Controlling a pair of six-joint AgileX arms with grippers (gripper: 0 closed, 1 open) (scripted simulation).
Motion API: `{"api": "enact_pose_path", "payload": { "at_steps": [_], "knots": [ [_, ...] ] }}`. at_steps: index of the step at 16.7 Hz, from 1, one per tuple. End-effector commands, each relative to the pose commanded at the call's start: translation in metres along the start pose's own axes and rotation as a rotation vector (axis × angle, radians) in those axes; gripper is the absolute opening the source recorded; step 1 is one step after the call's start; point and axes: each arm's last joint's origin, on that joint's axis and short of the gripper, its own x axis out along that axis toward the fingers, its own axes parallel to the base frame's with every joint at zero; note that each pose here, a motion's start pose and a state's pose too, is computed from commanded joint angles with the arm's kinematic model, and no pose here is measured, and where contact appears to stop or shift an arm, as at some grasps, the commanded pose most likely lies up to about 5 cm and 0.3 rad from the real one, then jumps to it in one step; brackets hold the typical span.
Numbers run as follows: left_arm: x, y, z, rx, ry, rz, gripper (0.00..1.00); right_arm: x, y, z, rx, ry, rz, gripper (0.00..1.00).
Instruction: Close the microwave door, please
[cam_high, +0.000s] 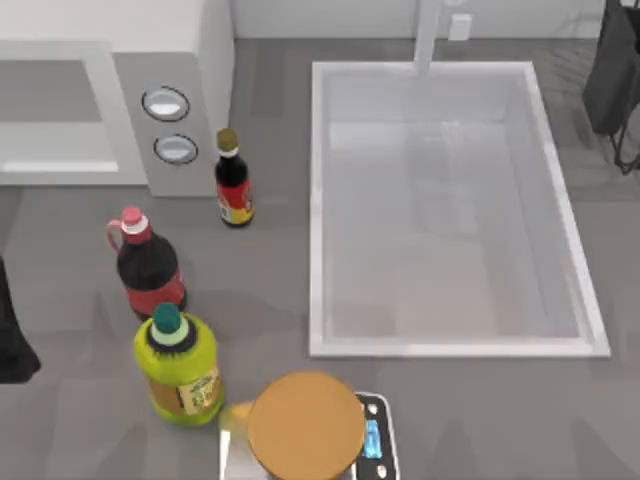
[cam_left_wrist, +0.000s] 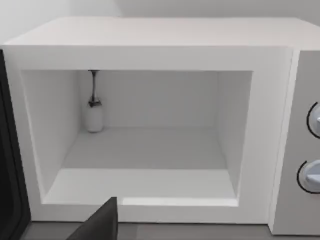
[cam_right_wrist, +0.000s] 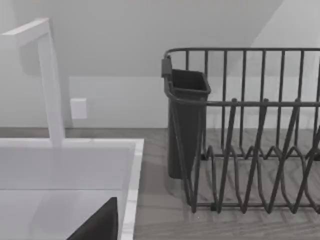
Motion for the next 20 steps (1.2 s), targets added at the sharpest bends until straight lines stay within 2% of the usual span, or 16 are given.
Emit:
{"api": "enact_pose_path", "payload": {
  "at_steps": [1,14,20],
  "knots": [
    [0.0,0.0,0.0,0.0,0.0,0.0,1.0,0.0,0.0,0.0,0.0,0.0,0.0,1.0],
    [0.0,0.0,0.0,0.0,0.0,0.0,0.02,0.0,0.0,0.0,0.0,0.0,0.0,1.0],
    [0.0,0.0,0.0,0.0,0.0,0.0,0.0,0.0,0.0,0.0,0.0,0.0,0.0,1.0]
  ]
}}
